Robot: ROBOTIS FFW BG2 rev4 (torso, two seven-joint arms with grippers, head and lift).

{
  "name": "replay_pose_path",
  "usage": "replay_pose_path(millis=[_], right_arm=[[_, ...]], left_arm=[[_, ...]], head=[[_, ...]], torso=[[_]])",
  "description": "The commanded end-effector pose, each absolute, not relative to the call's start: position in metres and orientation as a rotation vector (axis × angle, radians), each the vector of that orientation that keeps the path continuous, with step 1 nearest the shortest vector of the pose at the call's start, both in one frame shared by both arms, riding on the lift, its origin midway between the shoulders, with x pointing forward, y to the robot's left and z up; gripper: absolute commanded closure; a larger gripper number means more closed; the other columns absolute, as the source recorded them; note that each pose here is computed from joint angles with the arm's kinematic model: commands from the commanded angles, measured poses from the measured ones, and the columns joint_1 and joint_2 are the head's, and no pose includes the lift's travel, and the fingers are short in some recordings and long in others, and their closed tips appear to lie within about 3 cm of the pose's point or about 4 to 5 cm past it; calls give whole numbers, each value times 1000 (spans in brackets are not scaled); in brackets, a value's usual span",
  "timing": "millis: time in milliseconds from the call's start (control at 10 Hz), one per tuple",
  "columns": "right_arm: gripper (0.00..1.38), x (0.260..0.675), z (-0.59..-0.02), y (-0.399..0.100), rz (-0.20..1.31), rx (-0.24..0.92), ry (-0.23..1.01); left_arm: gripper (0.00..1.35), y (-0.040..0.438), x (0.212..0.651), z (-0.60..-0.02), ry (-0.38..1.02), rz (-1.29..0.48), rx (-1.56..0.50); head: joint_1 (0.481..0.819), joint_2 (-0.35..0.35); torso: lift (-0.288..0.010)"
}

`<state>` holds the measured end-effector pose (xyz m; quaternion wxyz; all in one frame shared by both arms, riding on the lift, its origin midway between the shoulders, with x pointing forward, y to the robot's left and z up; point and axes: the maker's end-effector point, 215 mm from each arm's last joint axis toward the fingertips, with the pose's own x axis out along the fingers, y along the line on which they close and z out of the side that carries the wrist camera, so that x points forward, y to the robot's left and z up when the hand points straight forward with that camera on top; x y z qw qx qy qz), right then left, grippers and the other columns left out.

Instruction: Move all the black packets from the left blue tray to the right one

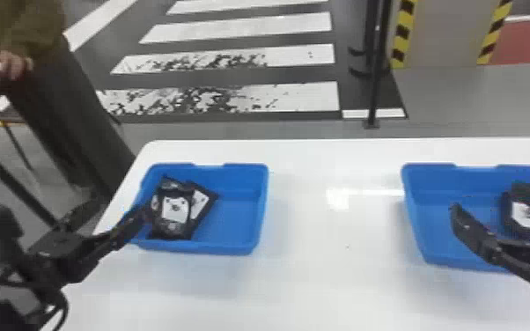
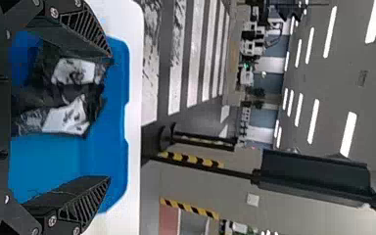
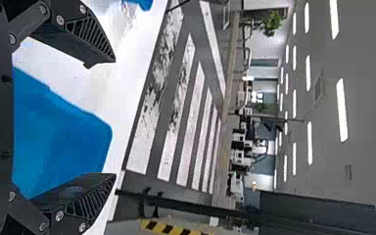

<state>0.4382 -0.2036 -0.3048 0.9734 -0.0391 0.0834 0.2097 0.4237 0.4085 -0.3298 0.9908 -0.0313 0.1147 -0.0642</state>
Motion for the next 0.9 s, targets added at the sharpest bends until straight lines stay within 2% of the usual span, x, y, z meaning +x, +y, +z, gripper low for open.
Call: replay_pose_path(millis=[0, 200, 300, 800], right_arm=[[200, 432, -310, -183, 469, -28, 180], [200, 430, -316, -177, 486, 1, 191], [202, 430, -319, -176, 491, 10, 199], [202, 426, -331, -172, 504, 50, 227]], left_arm=[[148, 428, 423, -353, 340, -69, -57], [148, 440, 435, -371, 437, -15, -50], [148, 431, 448, -379, 461, -37, -64], [157, 389, 475, -436, 628, -130, -176]], head=[[695, 258], [695, 315], [695, 329], [695, 287]], torso=[[-140], [-140], [-140], [-140]])
